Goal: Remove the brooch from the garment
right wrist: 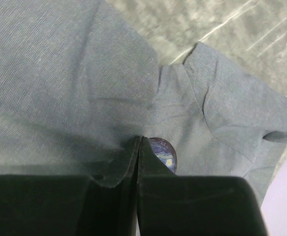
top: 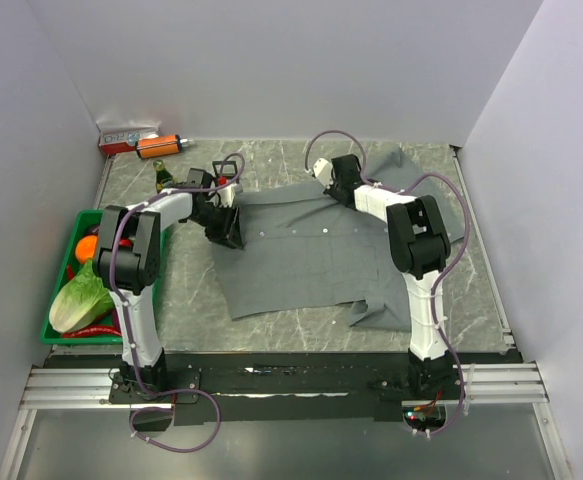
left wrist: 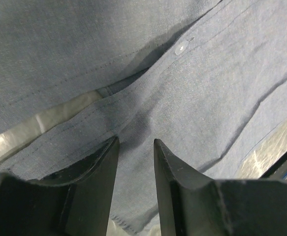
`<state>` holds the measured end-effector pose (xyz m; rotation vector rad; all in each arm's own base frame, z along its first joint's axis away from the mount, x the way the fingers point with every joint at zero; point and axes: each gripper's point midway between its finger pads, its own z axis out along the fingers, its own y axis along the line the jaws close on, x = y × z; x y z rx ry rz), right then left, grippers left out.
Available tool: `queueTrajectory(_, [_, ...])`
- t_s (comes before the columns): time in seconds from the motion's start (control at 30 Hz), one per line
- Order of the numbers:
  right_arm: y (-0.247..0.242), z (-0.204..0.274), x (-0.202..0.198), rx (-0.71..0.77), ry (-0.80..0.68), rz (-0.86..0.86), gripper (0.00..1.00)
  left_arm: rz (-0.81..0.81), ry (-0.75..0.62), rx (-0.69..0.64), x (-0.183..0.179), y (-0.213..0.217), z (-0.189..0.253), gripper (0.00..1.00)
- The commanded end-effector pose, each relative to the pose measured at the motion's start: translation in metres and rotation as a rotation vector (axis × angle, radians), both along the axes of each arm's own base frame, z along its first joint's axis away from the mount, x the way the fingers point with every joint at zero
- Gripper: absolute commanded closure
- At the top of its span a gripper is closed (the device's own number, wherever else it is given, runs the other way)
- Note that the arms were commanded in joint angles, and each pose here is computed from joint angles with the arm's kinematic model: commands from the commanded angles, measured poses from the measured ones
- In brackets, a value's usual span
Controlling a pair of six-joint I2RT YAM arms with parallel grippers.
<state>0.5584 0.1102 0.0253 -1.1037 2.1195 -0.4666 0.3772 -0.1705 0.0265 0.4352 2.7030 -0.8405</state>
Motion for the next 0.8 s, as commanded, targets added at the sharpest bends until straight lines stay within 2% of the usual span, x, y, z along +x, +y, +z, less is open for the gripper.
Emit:
queueTrajectory(0.0, [0.027,0.030,-0.038,0.082,0.087,0.083,1.00,-0.033,0.043,0.082,-0.027,0.020,-0.004,0.59])
queueTrajectory(0.1, [0.074,0.058,-0.066,0.229,0.110,0.150,1.00,-0.060,0.001,0.078,-0.033,0.025,0.009,0.60])
queueTrajectory(0.23, [0.097,0.099,-0.086,0.405,0.127,0.141,1.00,-0.128,-0.143,-0.008,-0.031,0.010,0.041,0.59])
queueTrajectory(0.27, [0.095,0.108,-0.083,0.414,0.102,0.128,0.91,-0.134,-0.175,-0.018,-0.028,0.006,0.049,0.59])
queueTrajectory(0.33, [0.080,0.115,-0.076,0.411,0.073,0.107,0.81,-0.166,-0.214,-0.053,-0.023,-0.008,0.059,0.59])
queueTrajectory(0.43, [0.045,0.107,-0.065,0.336,0.055,0.087,0.69,-0.200,-0.179,-0.047,-0.022,-0.021,0.053,0.60])
queueTrajectory(0.57, [-0.005,0.071,-0.062,0.171,0.139,0.084,0.69,-0.224,-0.099,0.014,-0.030,-0.016,0.021,0.61])
queueTrajectory(0.77, [-0.070,0.037,-0.072,0.100,0.210,-0.017,0.71,-0.248,-0.087,0.159,-0.043,0.012,-0.009,0.63])
